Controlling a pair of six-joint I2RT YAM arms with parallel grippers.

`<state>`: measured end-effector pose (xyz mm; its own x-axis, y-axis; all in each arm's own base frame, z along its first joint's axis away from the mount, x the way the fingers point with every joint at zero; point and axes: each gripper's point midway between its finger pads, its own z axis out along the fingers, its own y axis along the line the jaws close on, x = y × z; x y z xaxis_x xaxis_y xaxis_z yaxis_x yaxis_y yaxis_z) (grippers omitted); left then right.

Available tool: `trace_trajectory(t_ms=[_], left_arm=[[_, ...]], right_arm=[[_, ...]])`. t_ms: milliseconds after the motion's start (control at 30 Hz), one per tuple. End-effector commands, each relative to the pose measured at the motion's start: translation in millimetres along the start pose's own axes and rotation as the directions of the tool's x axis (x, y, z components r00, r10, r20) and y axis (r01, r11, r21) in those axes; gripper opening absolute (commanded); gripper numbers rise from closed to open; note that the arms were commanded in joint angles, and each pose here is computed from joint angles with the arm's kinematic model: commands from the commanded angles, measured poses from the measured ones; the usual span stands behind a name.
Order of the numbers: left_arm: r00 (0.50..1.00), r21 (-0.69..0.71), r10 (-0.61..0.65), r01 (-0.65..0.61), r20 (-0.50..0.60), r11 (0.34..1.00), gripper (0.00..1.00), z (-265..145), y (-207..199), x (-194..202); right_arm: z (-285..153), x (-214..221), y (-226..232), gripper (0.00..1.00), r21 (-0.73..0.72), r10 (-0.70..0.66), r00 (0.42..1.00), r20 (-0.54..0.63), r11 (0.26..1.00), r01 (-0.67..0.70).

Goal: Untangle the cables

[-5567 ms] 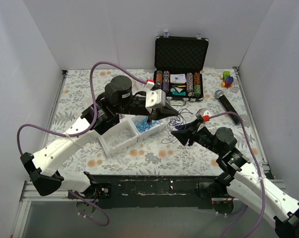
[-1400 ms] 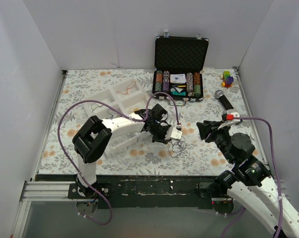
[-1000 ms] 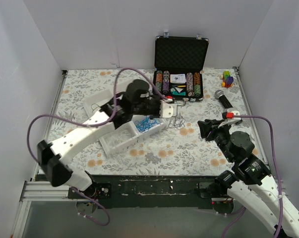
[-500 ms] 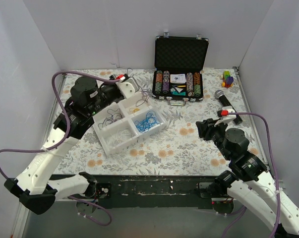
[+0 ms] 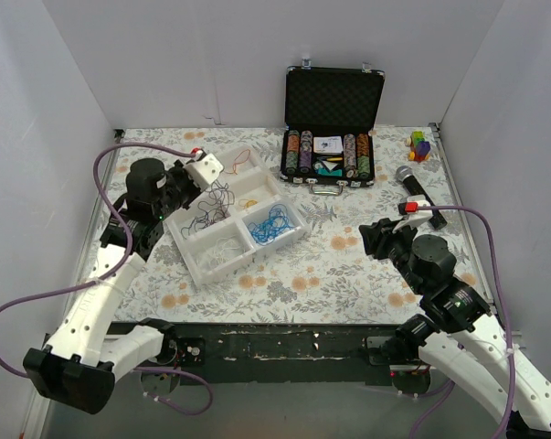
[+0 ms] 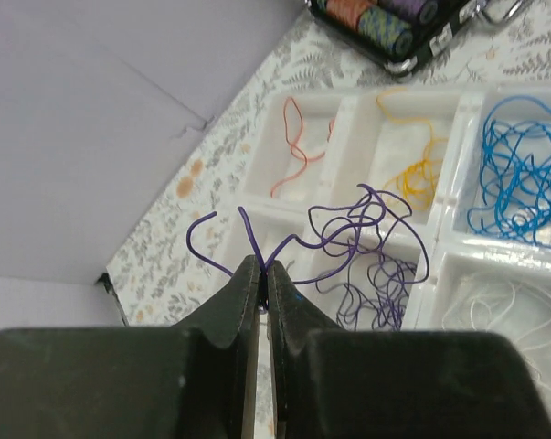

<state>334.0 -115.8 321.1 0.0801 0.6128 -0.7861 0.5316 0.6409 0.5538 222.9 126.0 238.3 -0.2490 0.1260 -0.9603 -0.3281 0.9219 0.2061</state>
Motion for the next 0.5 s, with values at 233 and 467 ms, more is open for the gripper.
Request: trace_trajectory(t_ms=[233,467], left_arm=[[0.994,-0.037,-0.076,0.074,-0.075,0.997,0.00,-8.3,2.0,70.3],[0.991,-0.021,-0.101,0.100,-0.089,0.995,0.00,-4.5,-5.6,89.8]], right_arm=[[-1.9,-0.1,4.1,0.45,-0.020,0.028,1.000,0.003,0.999,-0.027],[-4.4,-1.2,3.8,0.45,-0.018,0.028,1.000,-0.002,0.999,-0.028]])
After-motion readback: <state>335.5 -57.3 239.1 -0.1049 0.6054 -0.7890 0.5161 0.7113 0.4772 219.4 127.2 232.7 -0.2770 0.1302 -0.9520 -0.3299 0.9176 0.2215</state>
